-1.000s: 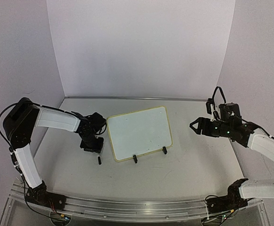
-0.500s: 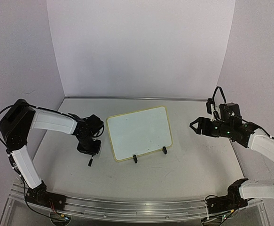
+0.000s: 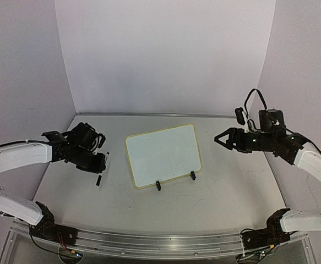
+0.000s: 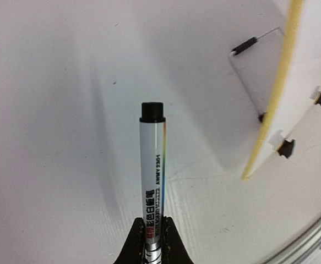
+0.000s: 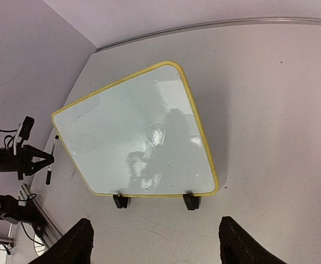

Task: Write a sentence on the whiteboard
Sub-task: Pick up the whiteboard marker from the center of the board, then pass from the left arm to the right

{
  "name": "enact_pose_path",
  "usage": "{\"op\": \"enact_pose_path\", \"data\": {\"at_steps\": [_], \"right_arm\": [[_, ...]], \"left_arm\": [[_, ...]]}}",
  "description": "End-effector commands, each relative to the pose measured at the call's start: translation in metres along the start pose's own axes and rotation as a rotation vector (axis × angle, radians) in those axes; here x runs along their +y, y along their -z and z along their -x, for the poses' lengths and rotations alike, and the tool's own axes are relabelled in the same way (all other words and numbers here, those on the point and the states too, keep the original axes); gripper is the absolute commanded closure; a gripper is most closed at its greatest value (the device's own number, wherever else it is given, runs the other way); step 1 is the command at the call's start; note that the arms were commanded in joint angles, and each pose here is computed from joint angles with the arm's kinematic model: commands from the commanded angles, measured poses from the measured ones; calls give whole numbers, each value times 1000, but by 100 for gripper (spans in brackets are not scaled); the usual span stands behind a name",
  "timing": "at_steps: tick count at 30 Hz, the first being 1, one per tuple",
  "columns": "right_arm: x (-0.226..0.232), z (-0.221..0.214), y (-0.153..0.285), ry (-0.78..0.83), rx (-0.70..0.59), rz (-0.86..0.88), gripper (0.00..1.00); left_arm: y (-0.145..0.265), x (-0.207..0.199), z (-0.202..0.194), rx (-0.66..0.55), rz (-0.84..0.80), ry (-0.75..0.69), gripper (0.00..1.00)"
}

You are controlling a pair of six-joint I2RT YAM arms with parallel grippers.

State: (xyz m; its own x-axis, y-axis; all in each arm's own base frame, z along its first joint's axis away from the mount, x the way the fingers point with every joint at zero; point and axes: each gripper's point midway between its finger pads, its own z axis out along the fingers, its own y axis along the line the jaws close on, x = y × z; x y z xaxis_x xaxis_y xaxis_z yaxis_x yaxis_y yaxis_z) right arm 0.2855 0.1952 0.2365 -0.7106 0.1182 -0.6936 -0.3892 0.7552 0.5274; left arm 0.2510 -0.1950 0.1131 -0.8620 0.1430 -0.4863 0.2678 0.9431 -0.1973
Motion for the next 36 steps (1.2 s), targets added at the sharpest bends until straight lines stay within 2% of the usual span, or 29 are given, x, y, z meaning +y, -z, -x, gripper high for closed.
{"op": "enact_pose_path", "data": {"at_steps": [1,4,8,11,16,26,33,36], "right_arm": [[66,-3,3,15,112,237,26],[103,-6,0,33,172,346,30],[143,-24,-19,16,283,477,34],[169,-38,-32,-20,353,585,36],[199,-63,-50,-7,458,656,39],[217,-94,-63,-37,568,727,47],[219,-106,-71,-39,601,730,59],[220,-110,-74,-40,616,731,68]], "left_arm": [[57,-62,18,-121,-347,-179,100],[88,-97,21,-152,-517,-273,100],[109,-132,19,-135,-632,-385,100],[111,-155,10,-72,-684,-465,100],[108,-186,-8,18,-729,-599,100],[105,-211,-28,113,-824,-686,100],[106,-220,-32,129,-864,-714,100],[105,-222,-32,139,-869,-721,100]]}}
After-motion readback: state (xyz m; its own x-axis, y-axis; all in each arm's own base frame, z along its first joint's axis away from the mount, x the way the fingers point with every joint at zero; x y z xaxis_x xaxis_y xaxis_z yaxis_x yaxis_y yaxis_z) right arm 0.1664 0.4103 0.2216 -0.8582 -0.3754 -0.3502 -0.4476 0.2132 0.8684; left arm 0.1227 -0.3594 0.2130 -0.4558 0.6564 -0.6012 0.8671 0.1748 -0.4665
